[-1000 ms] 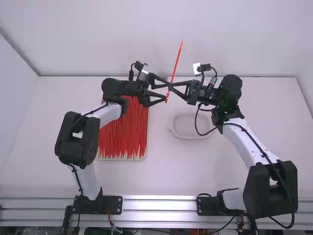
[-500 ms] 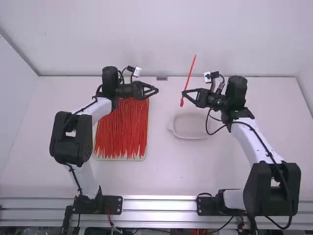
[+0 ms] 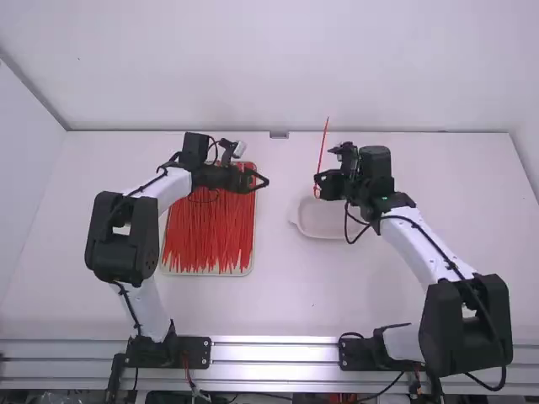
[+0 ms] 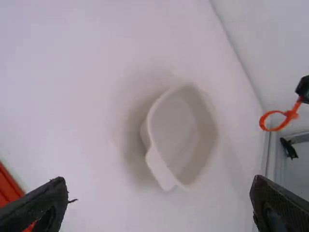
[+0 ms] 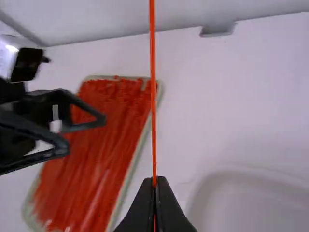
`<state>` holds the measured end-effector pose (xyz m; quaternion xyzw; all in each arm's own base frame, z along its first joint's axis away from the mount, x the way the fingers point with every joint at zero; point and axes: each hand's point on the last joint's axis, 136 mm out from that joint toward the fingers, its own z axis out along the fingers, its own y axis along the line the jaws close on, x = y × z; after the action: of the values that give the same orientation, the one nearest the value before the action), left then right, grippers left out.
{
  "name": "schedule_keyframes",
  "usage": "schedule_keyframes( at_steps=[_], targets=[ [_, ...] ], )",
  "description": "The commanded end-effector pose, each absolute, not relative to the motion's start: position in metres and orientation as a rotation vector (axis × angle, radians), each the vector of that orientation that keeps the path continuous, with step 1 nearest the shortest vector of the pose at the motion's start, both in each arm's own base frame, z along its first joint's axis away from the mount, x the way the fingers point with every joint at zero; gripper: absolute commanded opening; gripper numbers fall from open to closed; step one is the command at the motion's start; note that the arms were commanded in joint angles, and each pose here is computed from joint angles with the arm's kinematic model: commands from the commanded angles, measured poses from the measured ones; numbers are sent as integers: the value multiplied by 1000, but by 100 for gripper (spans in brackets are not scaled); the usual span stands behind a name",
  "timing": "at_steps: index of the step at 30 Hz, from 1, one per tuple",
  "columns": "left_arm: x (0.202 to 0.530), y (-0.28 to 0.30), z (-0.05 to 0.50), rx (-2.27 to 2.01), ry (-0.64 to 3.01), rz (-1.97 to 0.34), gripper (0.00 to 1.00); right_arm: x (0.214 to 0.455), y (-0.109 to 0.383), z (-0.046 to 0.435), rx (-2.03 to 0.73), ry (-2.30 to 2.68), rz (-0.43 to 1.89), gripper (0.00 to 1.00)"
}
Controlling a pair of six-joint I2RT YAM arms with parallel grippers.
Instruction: Fasten the cable tie
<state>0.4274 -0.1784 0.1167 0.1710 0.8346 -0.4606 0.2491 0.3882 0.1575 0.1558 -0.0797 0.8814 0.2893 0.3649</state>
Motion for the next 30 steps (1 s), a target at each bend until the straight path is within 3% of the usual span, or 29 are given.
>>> schedule_keyframes(
  at_steps=[1,12,22,25,27,29,30],
  targets=[
    [431,-174,116,504,2271,-1189,99,394,125,128,-81,2309,472,0],
    [429,-171,111,485,2304,-1175,99,375,93,72,75,2259,361,0],
    [429,-171,111,487,2302,-1175,99,367,84,60,101,2254,371,0],
    [430,-171,111,486,2303,-1172,99,368,84,61,101,2247,371,19],
    [430,-171,111,485,2303,-1172,99,369,83,62,104,2242,368,24],
    [430,-171,111,486,2303,-1171,99,370,83,63,105,2236,364,42],
    [430,-171,111,486,2303,-1172,99,370,82,63,109,2236,360,42]
  ],
)
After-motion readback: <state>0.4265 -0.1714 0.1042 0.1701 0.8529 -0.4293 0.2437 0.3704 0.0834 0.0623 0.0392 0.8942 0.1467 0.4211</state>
